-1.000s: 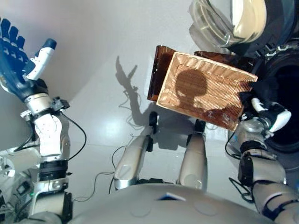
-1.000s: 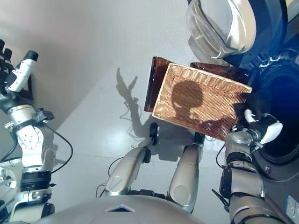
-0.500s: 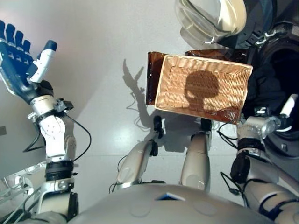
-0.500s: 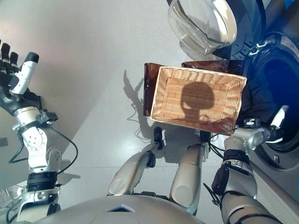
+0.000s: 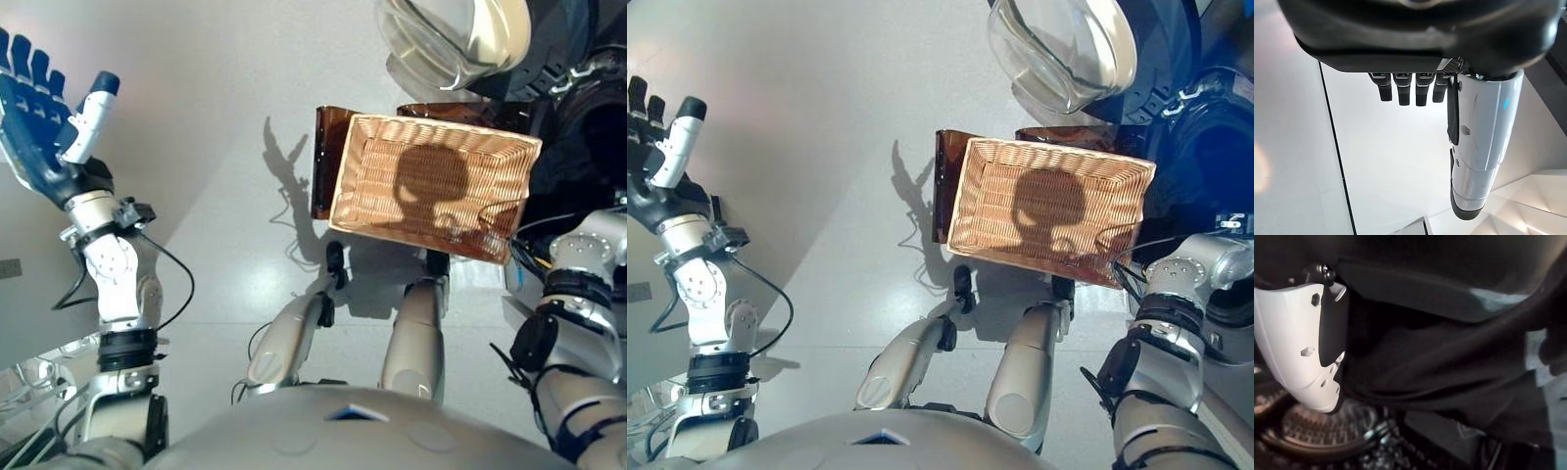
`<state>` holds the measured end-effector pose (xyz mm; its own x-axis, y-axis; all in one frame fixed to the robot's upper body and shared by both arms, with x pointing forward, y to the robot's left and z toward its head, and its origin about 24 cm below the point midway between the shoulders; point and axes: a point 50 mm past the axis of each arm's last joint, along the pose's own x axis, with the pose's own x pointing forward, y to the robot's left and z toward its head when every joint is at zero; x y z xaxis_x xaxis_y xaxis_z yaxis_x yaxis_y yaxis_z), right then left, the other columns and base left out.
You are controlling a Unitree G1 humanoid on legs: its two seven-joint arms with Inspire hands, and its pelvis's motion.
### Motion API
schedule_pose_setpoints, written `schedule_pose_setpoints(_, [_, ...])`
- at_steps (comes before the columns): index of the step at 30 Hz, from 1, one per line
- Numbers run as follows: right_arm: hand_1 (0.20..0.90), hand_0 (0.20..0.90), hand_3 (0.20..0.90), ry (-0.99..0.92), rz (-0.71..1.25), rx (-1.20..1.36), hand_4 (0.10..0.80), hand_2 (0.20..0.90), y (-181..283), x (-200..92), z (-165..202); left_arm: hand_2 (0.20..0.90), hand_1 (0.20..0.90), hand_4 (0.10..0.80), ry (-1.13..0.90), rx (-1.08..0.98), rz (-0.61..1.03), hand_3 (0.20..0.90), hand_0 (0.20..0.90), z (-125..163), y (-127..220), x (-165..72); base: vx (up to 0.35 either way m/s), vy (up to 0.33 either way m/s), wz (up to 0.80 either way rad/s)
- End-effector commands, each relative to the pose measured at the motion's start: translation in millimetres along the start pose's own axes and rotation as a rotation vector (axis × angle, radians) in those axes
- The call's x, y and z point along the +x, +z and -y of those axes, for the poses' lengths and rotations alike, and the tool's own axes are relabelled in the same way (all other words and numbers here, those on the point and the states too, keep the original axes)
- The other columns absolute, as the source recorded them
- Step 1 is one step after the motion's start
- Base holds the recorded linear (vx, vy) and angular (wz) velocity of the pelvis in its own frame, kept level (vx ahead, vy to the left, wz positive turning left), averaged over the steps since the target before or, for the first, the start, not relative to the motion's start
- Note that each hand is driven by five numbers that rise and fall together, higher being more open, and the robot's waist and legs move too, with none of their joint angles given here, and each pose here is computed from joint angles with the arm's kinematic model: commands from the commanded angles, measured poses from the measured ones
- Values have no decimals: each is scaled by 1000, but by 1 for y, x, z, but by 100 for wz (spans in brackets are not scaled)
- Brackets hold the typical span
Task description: Pick up the clothes and place them into the washing machine
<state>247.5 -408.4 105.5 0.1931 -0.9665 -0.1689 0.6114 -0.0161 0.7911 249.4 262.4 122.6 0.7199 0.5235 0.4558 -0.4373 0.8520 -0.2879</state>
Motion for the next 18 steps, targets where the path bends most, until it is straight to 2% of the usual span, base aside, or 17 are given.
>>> schedule_pose_setpoints(1, [200,200,200,351,533,34,300,200,123,1,-90,900,900,800,-1,16,159,900,900,-9,24,16,12,-37,1])
schedule_pose_setpoints(5, [200,200,200,258,588,72,300,200,137,3,-84,900,900,800,-6,23,157,900,900,-9,25,17,4,-19,0])
schedule_pose_setpoints(9, [200,200,200,243,567,88,300,200,133,1,-87,900,900,800,-12,6,162,900,900,-6,26,16,-32,26,-3])
schedule_pose_setpoints(13, [200,200,200,225,549,75,300,200,129,0,-103,900,900,800,-2,-38,205,900,900,-2,35,17,-175,-41,-3])
schedule_pose_setpoints(18, [200,200,200,190,529,52,300,200,115,2,-84,900,900,800,31,-52,255,900,900,-1,44,23,-86,-143,5])
